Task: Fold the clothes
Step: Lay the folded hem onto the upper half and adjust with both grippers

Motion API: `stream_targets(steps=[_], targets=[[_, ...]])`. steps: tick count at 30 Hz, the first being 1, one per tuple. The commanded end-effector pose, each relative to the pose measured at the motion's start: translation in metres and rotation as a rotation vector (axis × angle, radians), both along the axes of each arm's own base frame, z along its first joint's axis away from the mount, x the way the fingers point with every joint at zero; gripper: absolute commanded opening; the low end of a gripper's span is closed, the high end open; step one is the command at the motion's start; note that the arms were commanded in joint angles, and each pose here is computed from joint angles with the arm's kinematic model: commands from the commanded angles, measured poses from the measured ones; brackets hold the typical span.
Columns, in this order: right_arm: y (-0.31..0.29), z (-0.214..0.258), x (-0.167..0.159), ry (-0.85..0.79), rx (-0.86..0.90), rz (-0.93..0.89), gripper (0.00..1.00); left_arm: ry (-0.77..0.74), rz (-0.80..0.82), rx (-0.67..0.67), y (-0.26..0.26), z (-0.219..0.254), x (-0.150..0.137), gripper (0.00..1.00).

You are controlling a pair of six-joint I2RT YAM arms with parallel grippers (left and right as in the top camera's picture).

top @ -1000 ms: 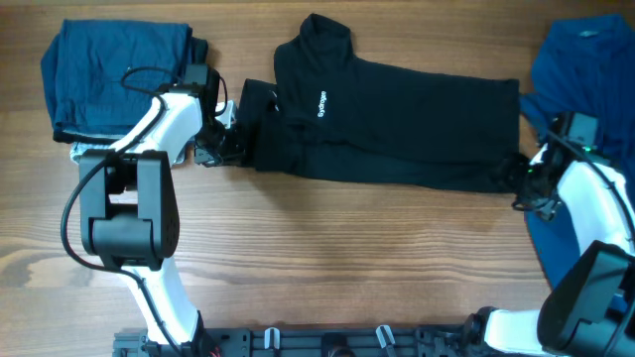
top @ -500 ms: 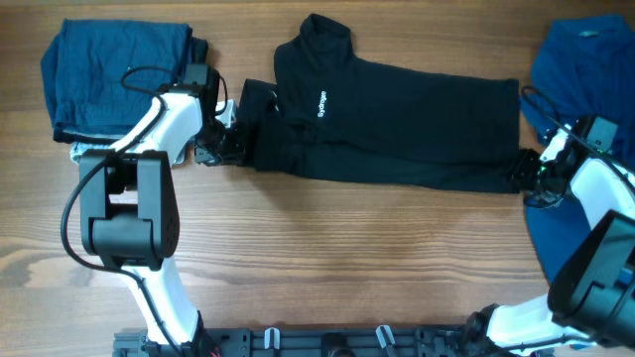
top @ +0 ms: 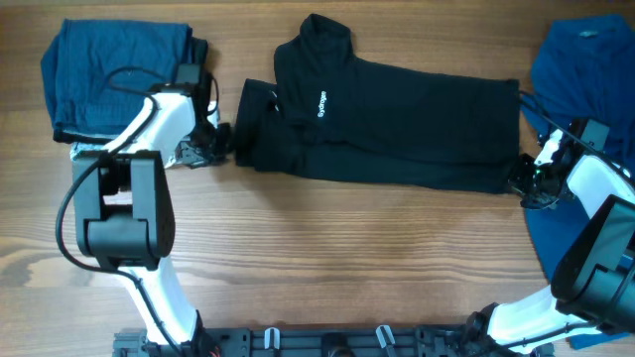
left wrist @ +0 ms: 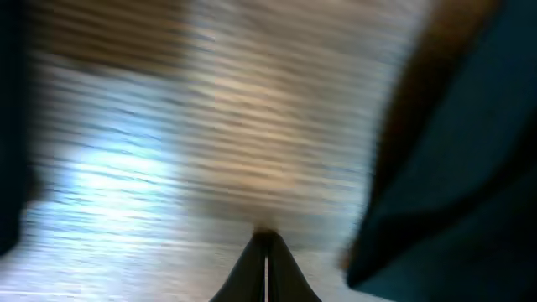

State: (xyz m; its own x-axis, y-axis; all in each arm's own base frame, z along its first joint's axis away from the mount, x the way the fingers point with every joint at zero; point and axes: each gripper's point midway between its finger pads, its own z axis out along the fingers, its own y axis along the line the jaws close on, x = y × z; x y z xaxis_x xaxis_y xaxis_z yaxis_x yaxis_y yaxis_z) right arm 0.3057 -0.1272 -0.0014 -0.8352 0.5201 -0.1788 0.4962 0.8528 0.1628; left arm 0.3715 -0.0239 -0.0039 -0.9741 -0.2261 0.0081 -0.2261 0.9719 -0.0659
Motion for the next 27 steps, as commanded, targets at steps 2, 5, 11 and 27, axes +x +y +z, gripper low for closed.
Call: stream_targets(steps=[2,5,11,27], targets=[[-0.007,-0.009,-0.006,0.034,-0.034,-0.009,0.04,-0.012,0.056,-0.067,0.006,-0.006,0.005,0.07],[-0.006,-0.009,-0.006,0.036,-0.029,-0.025,0.05,-0.006,0.051,-0.261,-0.021,0.002,0.004,0.52],[-0.006,-0.009,-0.006,0.037,-0.027,-0.033,0.07,-0.045,-0.082,-0.242,-0.028,0.001,0.008,0.56],[-0.006,-0.009,-0.006,0.038,-0.021,-0.059,0.11,-0.015,-0.233,0.021,-0.052,-0.021,-0.011,0.5]])
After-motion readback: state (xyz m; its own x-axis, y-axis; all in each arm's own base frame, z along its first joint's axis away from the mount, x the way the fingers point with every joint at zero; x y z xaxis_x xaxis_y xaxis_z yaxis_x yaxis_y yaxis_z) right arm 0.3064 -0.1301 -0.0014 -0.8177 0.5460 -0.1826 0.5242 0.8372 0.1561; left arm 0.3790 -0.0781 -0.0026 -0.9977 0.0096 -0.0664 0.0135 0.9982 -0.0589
